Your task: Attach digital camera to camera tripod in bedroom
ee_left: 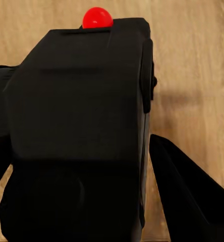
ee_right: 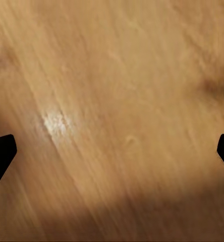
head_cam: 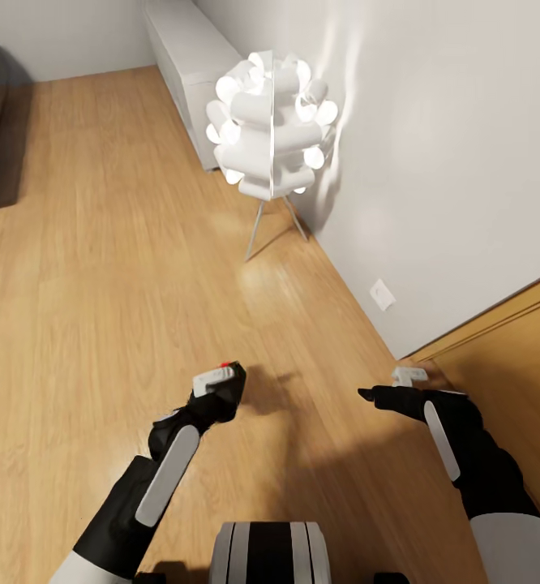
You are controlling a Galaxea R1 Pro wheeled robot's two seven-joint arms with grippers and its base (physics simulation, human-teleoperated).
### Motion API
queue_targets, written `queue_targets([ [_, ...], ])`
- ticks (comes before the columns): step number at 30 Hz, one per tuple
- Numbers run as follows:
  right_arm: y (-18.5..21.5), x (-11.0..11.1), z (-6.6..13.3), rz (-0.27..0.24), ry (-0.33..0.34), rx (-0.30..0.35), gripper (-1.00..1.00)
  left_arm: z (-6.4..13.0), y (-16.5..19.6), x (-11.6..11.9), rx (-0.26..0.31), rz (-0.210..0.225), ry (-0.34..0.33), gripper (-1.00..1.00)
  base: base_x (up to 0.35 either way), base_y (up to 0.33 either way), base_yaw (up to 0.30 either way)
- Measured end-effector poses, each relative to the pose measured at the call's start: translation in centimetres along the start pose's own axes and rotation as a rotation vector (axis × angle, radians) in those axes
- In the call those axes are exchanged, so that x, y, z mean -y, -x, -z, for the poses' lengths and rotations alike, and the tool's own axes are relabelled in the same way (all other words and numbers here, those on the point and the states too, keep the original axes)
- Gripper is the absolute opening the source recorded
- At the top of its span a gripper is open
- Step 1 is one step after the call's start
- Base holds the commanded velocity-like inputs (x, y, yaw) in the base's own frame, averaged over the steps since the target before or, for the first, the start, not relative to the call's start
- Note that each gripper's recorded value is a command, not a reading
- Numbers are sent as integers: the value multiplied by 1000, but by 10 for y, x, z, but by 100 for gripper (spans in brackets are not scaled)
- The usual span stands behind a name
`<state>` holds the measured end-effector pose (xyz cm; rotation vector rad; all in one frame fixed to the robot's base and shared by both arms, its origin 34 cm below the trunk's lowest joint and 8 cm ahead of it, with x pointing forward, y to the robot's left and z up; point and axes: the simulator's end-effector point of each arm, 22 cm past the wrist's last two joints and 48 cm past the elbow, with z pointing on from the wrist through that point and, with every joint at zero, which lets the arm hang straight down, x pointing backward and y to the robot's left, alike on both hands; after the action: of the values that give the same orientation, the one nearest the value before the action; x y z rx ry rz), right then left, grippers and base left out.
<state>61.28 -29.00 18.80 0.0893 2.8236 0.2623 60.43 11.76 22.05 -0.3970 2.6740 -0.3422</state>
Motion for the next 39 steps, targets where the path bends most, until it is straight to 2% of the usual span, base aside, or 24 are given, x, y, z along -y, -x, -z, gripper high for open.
queue_targets([
  [1,2,0,2,1,0,5,100,2,1,3,-12,19,-85,-100,0,0,0],
  [3,6,-1,5,3,1,13,100,8,6,6,-20,37,-179,-100,0,0,0],
  [4,8,-2,7,3,1,18,100,14,10,10,-25,63,-277,-100,0,0,0],
  [5,10,-2,9,4,2,22,100,19,14,12,-24,74,-327,-100,0,0,0],
  [6,11,-3,11,4,3,26,100,32,22,13,-24,147,-488,-100,0,0,0],
  [12,22,-6,21,8,5,50,100,57,44,6,36,200,-678,-100,0,0,0],
  [13,24,-7,23,9,5,54,100,64,48,7,53,212,-731,-100,0,0,0],
  [15,27,-8,27,11,6,62,100,73,53,10,71,214,-782,-100,0,0,0],
  [19,34,-10,34,13,8,77,100,92,62,18,102,210,-871,-100,0,0,0],
  [22,38,-11,40,16,9,87,100,103,68,23,119,202,-911,-100,0,0,0],
  [39,66,-20,73,28,15,156,100,137,91,39,178,156,-953,-100,0,0,0],
])
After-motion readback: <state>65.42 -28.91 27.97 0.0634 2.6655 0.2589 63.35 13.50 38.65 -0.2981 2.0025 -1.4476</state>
